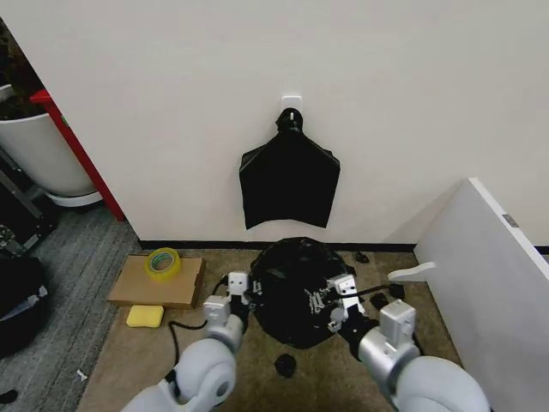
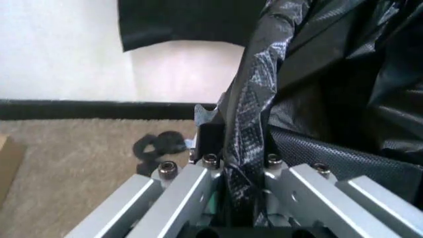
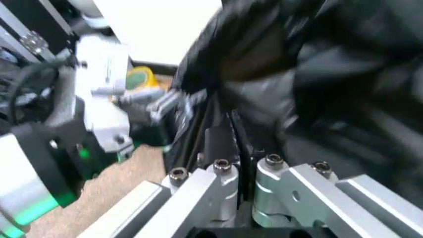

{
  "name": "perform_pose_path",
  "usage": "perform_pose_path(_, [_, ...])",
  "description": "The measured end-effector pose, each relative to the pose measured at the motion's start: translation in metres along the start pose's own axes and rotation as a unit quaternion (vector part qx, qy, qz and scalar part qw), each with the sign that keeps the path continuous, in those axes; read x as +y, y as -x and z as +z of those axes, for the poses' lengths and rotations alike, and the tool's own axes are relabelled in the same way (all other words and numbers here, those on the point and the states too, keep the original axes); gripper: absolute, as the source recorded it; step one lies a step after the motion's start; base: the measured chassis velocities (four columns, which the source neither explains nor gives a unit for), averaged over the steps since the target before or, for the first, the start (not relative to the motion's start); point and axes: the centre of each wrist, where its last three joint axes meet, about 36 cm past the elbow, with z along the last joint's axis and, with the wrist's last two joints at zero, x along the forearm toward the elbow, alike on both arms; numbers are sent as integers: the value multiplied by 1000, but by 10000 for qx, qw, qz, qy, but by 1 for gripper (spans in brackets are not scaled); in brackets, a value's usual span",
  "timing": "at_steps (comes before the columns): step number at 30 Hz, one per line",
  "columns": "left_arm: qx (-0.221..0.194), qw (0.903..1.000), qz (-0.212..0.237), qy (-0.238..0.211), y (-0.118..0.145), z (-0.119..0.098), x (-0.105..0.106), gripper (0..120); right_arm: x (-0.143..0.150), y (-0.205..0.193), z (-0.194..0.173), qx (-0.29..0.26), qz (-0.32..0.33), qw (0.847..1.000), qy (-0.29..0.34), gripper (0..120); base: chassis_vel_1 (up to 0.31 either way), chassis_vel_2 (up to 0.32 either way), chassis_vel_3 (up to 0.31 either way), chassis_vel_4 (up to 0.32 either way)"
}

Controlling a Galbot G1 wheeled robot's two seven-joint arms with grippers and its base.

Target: Place the garbage bag over the trash bin.

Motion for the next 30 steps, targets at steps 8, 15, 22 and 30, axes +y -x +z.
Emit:
perform_pose_path(8, [-144, 9995, 32, 294, 0, -4, 3, 1, 14, 63, -1, 577, 488, 9969, 238, 0, 0, 0, 0, 0])
perform_pose_path(15, [-218, 9990, 119, 367, -17, -4, 2, 1, 16, 115, 9, 850, 1440, 9859, -113, 0, 0, 0, 0, 0])
perform_pose_path(22, [-298, 9989, 145, 337, -27, -8, 2, 1, 20, 145, 16, 935, 1632, 9818, -267, 0, 0, 0, 0, 0])
perform_pose_path(30, [-292, 9990, 216, 259, -35, -9, -1, 1, 16, 171, 19, 893, 1609, 9818, -462, 0, 0, 0, 0, 0])
